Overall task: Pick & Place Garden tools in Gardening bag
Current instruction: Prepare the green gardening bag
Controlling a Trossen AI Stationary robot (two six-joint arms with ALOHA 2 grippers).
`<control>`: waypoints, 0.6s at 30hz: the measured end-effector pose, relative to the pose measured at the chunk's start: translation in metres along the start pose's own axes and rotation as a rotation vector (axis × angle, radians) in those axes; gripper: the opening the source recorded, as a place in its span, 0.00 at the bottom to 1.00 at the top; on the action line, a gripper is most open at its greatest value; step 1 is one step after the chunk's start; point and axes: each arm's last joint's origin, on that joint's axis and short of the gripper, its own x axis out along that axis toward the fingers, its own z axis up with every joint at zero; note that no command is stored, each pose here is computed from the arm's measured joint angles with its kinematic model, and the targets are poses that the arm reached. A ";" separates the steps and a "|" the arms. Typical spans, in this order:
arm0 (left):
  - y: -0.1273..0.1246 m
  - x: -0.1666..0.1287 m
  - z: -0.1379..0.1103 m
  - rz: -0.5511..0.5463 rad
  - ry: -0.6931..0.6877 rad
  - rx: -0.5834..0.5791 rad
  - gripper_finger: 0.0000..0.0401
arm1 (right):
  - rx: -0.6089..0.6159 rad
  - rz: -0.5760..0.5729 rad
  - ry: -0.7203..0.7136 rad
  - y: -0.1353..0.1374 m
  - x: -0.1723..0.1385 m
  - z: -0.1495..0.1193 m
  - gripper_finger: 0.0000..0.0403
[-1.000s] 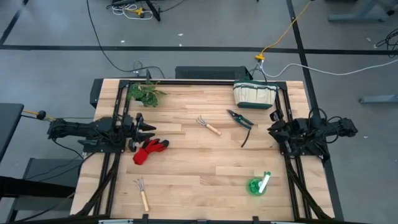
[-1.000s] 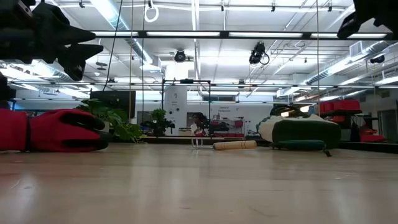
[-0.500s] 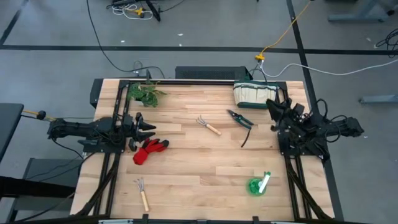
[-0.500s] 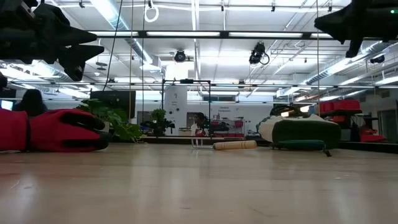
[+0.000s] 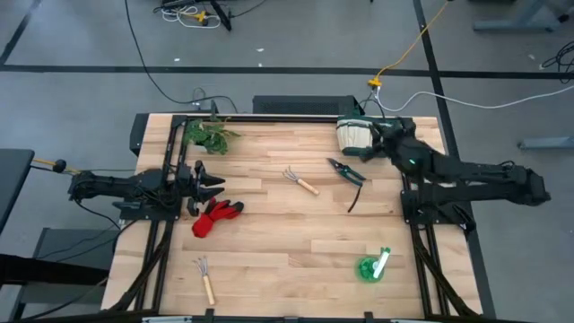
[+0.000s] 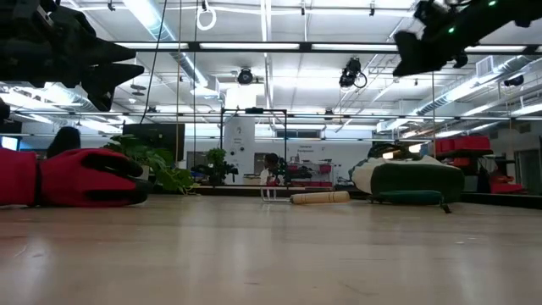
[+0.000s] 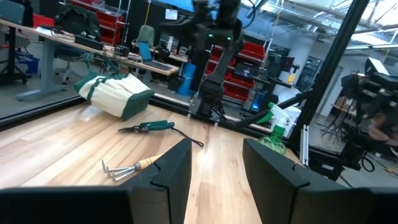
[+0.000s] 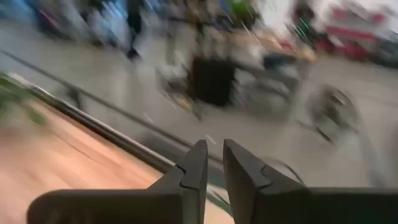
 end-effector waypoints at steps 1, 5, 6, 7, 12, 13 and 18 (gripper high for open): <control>0.000 0.000 0.000 0.000 0.001 0.000 0.38 | -0.010 -0.021 0.039 -0.001 0.006 0.002 0.14; 0.000 0.000 0.000 0.000 0.000 0.000 0.38 | -0.050 -0.054 0.195 -0.006 0.032 0.003 0.14; 0.000 0.000 0.000 0.001 0.000 0.000 0.38 | -0.051 -0.060 0.228 -0.008 0.038 0.004 0.14; 0.000 0.000 0.000 0.001 0.000 0.000 0.38 | -0.054 -0.069 0.261 -0.010 0.044 0.003 0.14; 0.000 0.000 0.000 0.000 -0.002 -0.001 0.38 | -0.116 -0.163 0.408 -0.020 0.073 -0.002 0.14; 0.000 0.000 0.000 0.000 -0.001 -0.001 0.38 | -0.125 -0.175 0.424 -0.022 0.078 -0.002 0.14; 0.000 0.000 0.000 0.000 -0.002 -0.001 0.38 | -0.171 -0.219 0.494 -0.027 0.095 -0.003 0.15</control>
